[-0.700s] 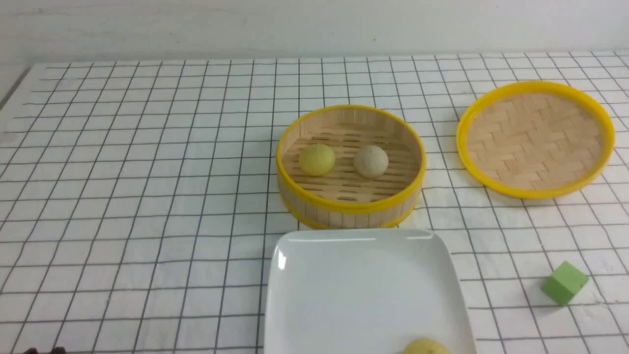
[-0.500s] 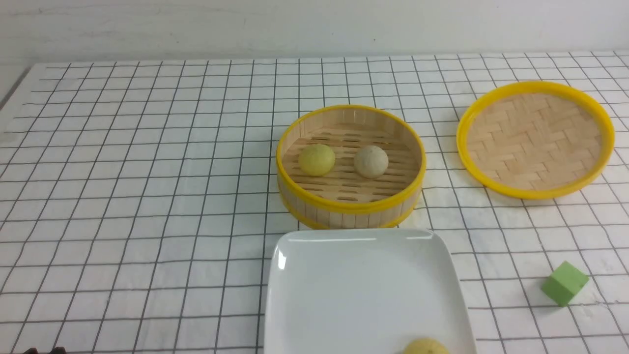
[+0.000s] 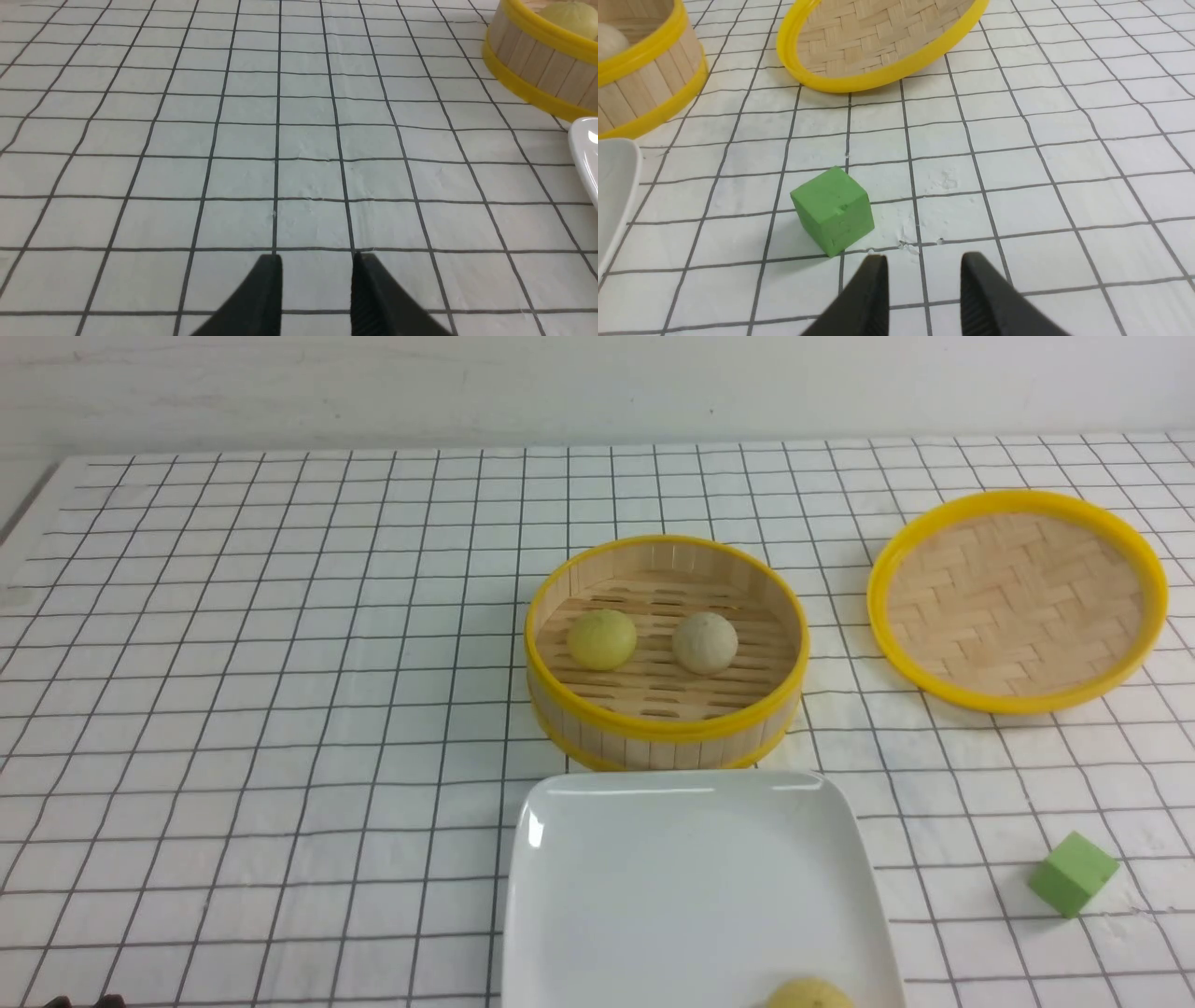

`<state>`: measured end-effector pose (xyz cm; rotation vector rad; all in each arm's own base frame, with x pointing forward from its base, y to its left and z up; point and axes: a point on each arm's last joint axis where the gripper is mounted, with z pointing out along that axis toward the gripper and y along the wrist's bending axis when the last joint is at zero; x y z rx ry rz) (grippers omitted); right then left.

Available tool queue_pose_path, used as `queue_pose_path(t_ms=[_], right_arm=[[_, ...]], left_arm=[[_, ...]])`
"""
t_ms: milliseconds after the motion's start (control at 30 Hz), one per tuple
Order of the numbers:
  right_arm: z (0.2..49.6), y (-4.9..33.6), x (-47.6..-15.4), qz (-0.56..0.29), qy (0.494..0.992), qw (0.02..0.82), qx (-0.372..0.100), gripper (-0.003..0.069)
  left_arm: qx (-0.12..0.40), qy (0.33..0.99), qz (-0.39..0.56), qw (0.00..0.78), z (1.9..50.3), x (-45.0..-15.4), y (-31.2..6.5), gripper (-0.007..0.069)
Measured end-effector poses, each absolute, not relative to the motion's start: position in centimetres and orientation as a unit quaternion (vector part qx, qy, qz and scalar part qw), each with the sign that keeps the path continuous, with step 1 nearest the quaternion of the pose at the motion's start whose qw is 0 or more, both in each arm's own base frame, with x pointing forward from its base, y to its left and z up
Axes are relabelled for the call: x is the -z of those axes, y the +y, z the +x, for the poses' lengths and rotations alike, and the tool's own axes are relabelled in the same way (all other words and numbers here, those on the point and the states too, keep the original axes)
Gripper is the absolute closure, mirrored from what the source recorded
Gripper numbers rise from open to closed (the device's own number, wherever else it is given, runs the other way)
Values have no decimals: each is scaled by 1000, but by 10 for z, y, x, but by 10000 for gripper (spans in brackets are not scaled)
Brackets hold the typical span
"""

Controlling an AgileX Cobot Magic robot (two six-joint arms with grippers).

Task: Put the steamed buns into the plate on the white-black tablecloth.
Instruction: 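Reach toward a bun in the bamboo steamer with the right gripper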

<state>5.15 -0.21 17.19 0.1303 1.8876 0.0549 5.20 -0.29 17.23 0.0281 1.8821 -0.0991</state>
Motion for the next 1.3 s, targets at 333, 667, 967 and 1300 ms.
queue_pose_path(t_ms=[333,667,967,1300], right_arm=[[52,3,-172,127,799,578,-108,419],[53,15,-178,309,720,523,-335,419],[48,14,-240,188,746,588,-250,538],[106,26,-267,132,916,319,-207,673]], left_arm=[[131,800,-67,581,52,-173,-7,385],[470,659,-390,438,52,-182,-21,385],[422,683,-260,537,41,-258,-21,519],[202,925,-160,279,90,-269,-31,623]])
